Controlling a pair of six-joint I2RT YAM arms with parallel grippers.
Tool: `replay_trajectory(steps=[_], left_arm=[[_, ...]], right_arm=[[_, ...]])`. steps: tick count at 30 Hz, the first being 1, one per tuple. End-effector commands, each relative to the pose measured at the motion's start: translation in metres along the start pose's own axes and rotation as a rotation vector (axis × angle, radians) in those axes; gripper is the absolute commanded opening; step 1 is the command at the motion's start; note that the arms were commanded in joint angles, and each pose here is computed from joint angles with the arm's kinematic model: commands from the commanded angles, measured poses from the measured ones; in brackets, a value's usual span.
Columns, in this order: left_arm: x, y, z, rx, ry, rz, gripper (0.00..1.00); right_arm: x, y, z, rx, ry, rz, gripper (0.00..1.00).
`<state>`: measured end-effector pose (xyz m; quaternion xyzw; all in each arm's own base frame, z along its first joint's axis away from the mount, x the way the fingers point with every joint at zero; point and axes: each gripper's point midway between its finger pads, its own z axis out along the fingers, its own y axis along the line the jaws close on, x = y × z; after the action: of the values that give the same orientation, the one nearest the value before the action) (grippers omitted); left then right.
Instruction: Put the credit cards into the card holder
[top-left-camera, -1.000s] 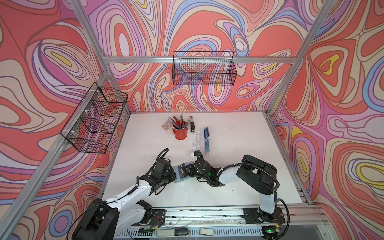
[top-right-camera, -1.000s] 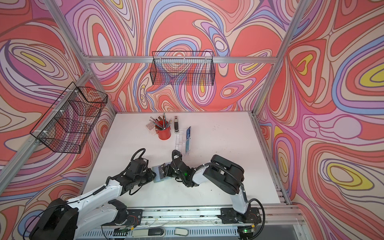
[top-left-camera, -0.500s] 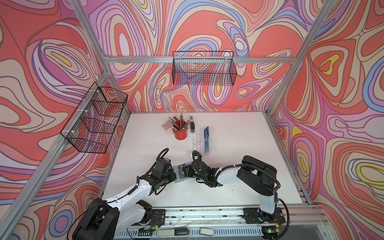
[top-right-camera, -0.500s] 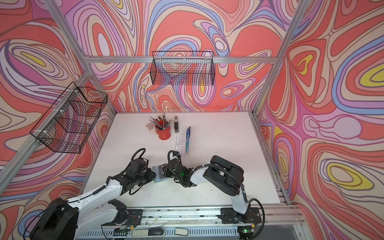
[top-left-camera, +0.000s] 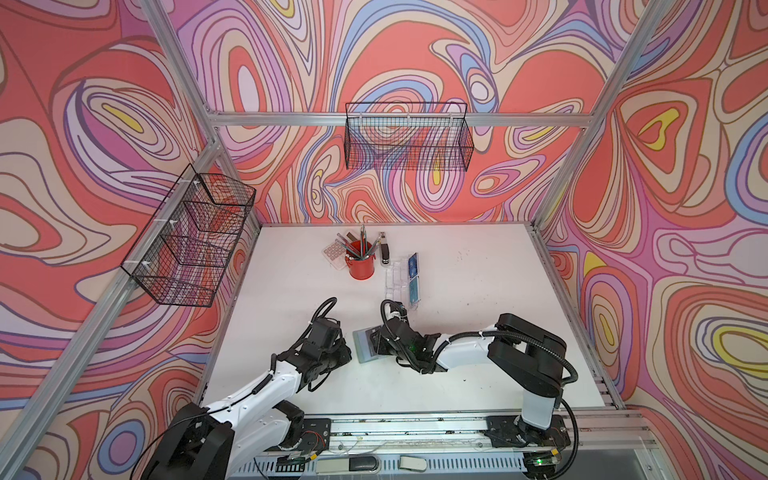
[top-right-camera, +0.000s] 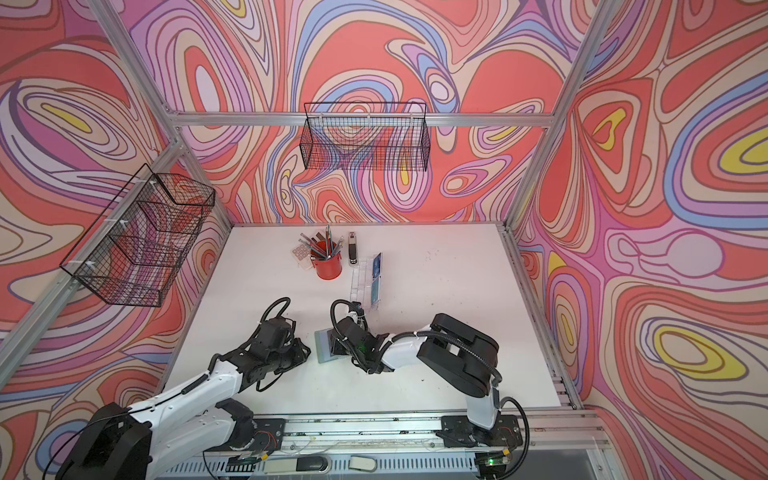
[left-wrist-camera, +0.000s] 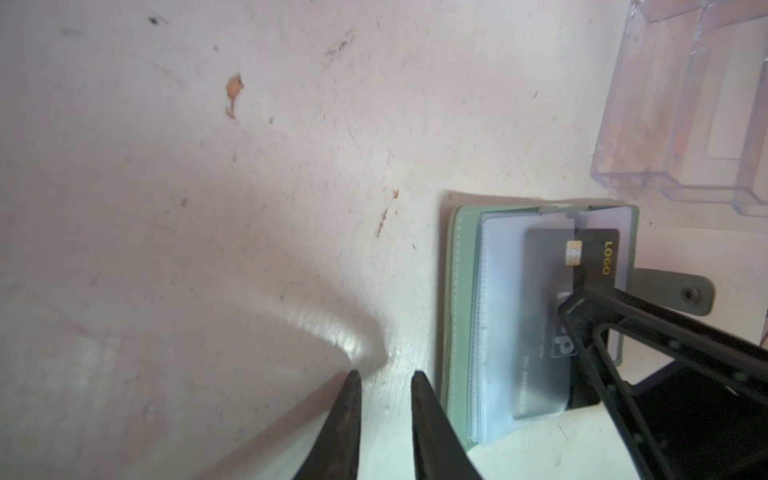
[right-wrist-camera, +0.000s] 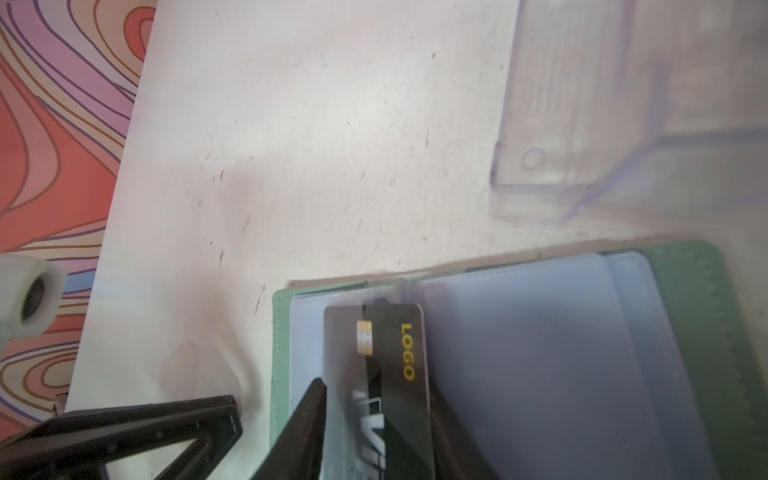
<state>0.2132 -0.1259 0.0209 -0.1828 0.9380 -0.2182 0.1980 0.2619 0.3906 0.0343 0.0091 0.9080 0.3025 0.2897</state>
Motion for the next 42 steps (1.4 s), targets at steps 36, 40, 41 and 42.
replay_trajectory(steps=[36, 40, 41, 42], left_arm=[[0.006, -0.037, 0.004, 0.175, 0.066, 0.067, 0.20], [0.012, -0.038, 0.019, 0.169, 0.126, 0.065, 0.15], [0.013, -0.038, 0.022, 0.165, 0.137, 0.065, 0.14], [0.014, -0.039, 0.026, 0.163, 0.146, 0.065, 0.13]], right_arm=[[-0.018, -0.042, -0.029, 0.142, -0.026, -0.019, 0.57], [-0.011, -0.047, -0.021, 0.149, -0.005, -0.017, 0.55], [-0.010, -0.046, -0.021, 0.145, -0.004, -0.016, 0.54], [-0.010, -0.045, -0.020, 0.139, -0.003, -0.014, 0.54]])
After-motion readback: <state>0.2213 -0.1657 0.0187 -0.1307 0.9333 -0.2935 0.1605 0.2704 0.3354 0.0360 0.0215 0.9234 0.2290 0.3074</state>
